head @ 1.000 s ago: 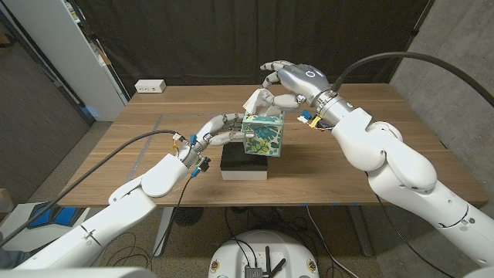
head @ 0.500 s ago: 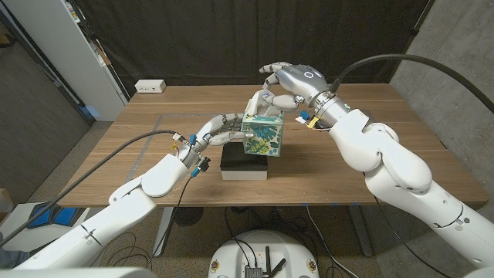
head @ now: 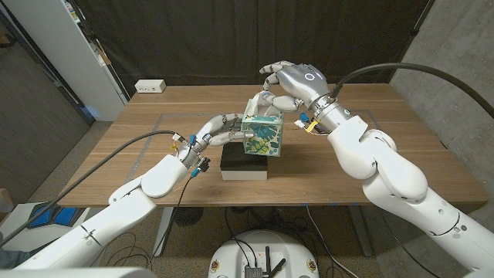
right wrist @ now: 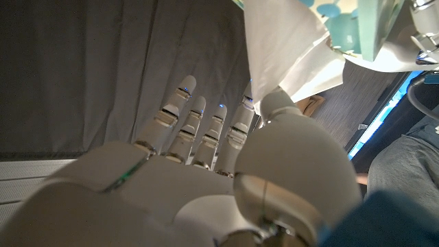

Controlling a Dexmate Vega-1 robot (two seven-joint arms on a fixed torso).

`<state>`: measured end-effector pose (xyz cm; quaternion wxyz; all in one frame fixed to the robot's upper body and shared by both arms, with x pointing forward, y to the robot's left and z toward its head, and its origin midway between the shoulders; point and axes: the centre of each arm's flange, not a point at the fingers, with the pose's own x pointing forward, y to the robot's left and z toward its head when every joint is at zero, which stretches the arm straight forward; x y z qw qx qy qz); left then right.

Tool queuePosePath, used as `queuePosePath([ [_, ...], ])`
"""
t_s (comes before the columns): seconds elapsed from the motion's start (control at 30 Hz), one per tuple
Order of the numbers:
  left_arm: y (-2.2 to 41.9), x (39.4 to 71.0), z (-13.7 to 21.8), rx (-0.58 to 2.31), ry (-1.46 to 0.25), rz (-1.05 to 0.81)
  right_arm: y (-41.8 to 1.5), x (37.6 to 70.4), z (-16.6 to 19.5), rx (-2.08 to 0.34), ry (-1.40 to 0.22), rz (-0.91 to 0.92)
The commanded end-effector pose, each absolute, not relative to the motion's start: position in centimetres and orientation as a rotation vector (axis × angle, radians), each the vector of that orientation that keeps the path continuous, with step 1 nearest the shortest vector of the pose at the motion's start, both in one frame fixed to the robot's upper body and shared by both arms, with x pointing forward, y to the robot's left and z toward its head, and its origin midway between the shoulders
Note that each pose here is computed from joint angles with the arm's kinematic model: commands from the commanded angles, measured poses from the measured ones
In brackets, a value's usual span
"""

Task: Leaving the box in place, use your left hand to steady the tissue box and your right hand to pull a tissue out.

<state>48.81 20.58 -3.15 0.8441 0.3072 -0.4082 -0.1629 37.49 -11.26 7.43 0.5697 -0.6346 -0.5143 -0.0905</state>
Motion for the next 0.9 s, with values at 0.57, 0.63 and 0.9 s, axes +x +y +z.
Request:
queuePosePath([
  [0.57,20.4,48.3,-3.2,0.653,-0.858,-0.348,-11.7,36.2,6.2,-1.416,-1.325,-0.453],
  [0.63,20.4,48.3,-3.2,0.656,-0.855,-0.349,-11.7,36.0,6.3,-1.429,-1.328,-0.465],
  [0.9,20.5,48.4,-3.3,0.648,-0.854,-0.344,-12.1,35.6,6.8,-1.409,-1.345,-0.504],
])
